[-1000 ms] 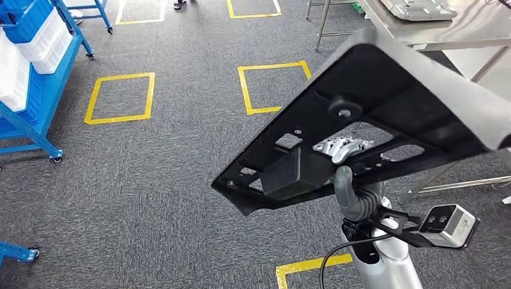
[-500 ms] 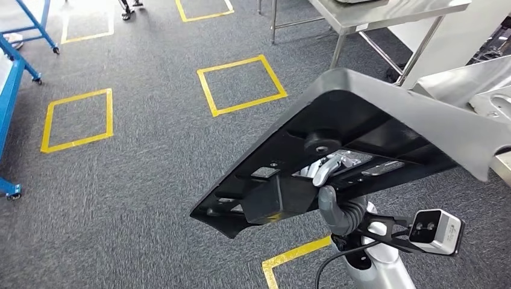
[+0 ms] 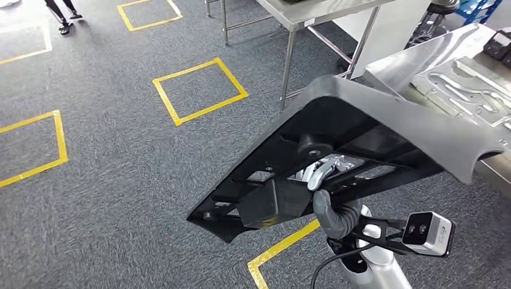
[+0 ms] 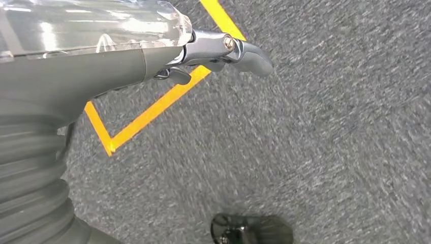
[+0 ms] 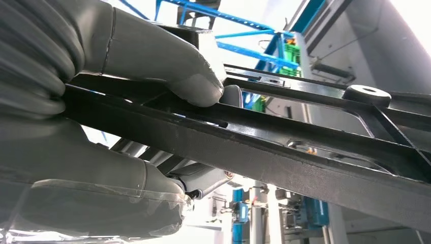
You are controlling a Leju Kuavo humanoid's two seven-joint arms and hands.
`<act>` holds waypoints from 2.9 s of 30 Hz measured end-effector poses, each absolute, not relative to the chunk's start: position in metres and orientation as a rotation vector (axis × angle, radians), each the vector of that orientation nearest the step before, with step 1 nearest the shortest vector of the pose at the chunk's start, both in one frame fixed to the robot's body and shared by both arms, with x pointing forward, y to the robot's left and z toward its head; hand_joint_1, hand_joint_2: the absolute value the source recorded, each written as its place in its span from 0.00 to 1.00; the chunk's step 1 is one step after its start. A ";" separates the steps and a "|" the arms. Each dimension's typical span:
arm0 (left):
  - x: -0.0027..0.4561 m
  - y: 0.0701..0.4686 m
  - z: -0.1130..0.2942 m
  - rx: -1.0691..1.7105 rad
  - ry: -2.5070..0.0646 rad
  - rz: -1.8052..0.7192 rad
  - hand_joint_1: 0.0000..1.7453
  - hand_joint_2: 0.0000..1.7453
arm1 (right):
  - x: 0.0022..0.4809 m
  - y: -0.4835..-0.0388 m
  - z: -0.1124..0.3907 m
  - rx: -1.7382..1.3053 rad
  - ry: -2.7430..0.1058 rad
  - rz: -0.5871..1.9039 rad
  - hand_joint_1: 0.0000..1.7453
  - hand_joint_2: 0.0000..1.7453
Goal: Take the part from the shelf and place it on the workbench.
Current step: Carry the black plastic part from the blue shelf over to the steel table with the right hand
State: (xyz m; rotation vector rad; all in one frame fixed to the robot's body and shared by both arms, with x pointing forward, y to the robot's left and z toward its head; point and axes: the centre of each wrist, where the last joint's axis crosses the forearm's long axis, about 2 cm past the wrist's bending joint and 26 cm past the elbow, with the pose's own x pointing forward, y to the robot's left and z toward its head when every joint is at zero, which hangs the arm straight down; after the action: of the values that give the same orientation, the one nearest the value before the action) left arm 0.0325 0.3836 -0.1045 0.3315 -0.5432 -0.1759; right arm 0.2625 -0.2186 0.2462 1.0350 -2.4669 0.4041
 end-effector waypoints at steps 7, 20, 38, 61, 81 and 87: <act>0.029 0.384 -0.105 0.337 -0.535 -0.164 0.00 1.00 | 0.262 -0.220 0.242 1.025 -2.453 0.410 1.00 1.00; 0.029 0.386 -0.104 0.355 -0.517 -0.130 0.00 1.00 | 0.267 -0.220 0.245 1.030 -2.458 0.432 1.00 1.00; 0.027 0.382 -0.105 0.347 -0.521 -0.086 0.00 1.00 | 0.282 -0.215 0.259 1.053 -2.448 0.431 1.00 1.00; 0.031 0.383 -0.105 0.328 -0.527 -0.088 0.00 1.00 | 0.282 -0.215 0.253 1.037 -2.454 0.395 1.00 1.00; 0.030 0.380 -0.105 0.320 -0.530 -0.104 0.00 1.00 | 0.283 -0.215 0.254 0.976 -2.451 0.427 1.00 1.00; 0.031 0.381 -0.105 0.315 -0.525 -0.100 0.00 1.00 | 0.283 -0.215 0.253 0.966 -2.456 0.428 1.00 1.00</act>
State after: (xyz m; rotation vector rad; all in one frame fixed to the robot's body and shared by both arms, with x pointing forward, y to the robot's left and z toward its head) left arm 0.0310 0.3814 -0.1051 0.3150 -0.5246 -0.1001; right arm 0.2825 -0.2151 0.2535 0.9663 -2.4562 0.4280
